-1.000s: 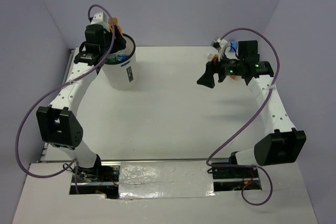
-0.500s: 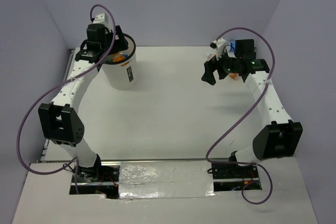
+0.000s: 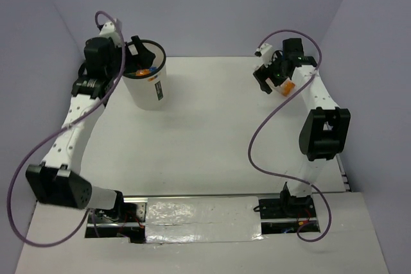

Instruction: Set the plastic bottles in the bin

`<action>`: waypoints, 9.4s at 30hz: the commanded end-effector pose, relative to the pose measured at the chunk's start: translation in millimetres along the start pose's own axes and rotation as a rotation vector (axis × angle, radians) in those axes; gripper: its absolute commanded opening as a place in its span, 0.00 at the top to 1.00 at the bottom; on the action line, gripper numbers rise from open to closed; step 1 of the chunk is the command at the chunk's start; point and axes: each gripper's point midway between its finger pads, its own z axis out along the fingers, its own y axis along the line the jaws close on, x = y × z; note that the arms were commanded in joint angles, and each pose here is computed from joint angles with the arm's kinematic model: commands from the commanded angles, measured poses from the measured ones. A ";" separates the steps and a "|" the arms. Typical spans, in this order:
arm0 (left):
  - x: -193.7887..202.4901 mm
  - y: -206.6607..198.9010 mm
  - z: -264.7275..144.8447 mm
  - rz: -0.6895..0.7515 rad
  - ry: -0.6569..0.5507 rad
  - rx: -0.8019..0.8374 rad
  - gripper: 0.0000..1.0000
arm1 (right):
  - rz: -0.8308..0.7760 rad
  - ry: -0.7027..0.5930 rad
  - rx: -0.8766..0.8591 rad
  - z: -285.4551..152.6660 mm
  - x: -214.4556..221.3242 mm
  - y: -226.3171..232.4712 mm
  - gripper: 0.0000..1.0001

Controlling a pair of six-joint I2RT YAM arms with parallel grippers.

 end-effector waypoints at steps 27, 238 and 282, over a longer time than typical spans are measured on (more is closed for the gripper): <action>165.8 -51.3 -127.5 -0.493 0.108 0.355 0.01 | -0.177 0.262 0.116 116.6 84.6 -129.3 0.00; 146.8 -77.2 -128.7 -0.303 0.023 0.411 0.01 | 1.186 -0.726 -0.277 24.5 -43.2 -58.0 0.80; 214.7 -43.6 -208.1 -0.391 0.034 0.256 0.01 | 0.057 -0.958 -0.545 -62.3 -367.6 259.9 0.80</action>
